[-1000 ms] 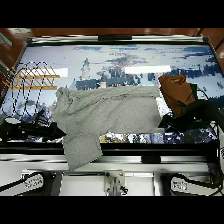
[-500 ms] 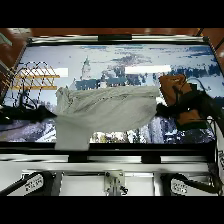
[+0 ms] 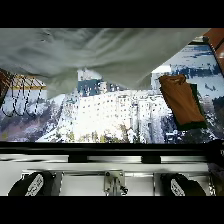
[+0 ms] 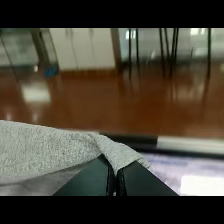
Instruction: Fold the shirts.
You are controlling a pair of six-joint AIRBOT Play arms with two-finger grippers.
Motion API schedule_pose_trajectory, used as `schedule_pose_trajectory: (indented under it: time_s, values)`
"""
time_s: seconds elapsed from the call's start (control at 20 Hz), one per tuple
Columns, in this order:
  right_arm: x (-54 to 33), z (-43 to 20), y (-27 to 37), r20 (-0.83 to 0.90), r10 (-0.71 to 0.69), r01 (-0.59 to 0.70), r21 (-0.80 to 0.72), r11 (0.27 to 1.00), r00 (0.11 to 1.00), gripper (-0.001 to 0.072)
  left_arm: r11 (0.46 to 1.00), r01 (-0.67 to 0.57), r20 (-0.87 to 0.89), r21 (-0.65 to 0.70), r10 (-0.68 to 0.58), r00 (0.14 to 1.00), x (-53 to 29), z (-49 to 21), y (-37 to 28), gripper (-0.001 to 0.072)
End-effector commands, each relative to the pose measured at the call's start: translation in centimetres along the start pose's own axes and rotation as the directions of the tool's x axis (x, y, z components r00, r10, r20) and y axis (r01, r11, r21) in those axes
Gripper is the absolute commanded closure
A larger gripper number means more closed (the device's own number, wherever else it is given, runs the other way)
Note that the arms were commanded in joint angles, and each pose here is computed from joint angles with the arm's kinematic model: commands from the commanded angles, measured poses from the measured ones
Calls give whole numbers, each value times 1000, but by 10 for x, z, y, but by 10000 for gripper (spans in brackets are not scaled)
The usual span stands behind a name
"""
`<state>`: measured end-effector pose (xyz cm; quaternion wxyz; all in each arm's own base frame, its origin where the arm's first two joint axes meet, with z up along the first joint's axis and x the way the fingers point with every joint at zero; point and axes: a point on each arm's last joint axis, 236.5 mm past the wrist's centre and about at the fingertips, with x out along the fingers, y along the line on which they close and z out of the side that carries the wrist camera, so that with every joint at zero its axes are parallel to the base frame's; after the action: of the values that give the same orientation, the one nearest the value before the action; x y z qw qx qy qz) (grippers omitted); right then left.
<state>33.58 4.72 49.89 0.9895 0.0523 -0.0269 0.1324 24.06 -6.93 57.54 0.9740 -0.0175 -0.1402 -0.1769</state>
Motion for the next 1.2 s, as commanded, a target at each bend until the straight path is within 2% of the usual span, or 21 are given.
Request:
schedule_pose_trajectory:
  time_s: [0.0,0.1,0.2,0.3,0.45,0.6,0.75,0.9,1.05,1.15]
  values:
    - [-104,85,39,238,-22,58,-145,988,971,642,996,-7,243,87,-15,970,-72,91,-68,675]
    - [-127,78,36,208,-76,115,-184,976,975,642,989,-65,179,131,41,983,-84,77,-68,675]
    - [-136,71,18,179,-164,198,-189,962,970,642,985,-121,96,121,109,989,-84,58,-53,675]
    - [-131,52,5,98,-213,227,-168,959,972,642,983,-139,41,123,135,990,-80,42,-43,674]
    - [-111,10,-6,-81,-224,211,-143,967,971,642,986,-134,-50,96,139,989,-71,15,-32,675]
    - [-82,-62,-34,-367,-259,230,-121,966,894,642,992,-128,-261,24,130,956,-53,-52,-8,674]
    - [-50,-155,-59,-658,-220,230,-73,970,720,642,981,-169,-503,-92,101,858,-35,-150,30,674]
    - [-5,-251,-90,-805,-176,263,-26,965,567,642,934,-263,-702,-240,20,712,-21,-268,70,674]
    - [51,-335,-115,-852,-124,297,38,954,508,642,897,-310,-822,-314,-94,561,-9,-381,98,674]
    - [97,-377,-130,-838,-94,311,93,946,538,642,892,-287,-825,-349,-147,545,22,-434,111,674]
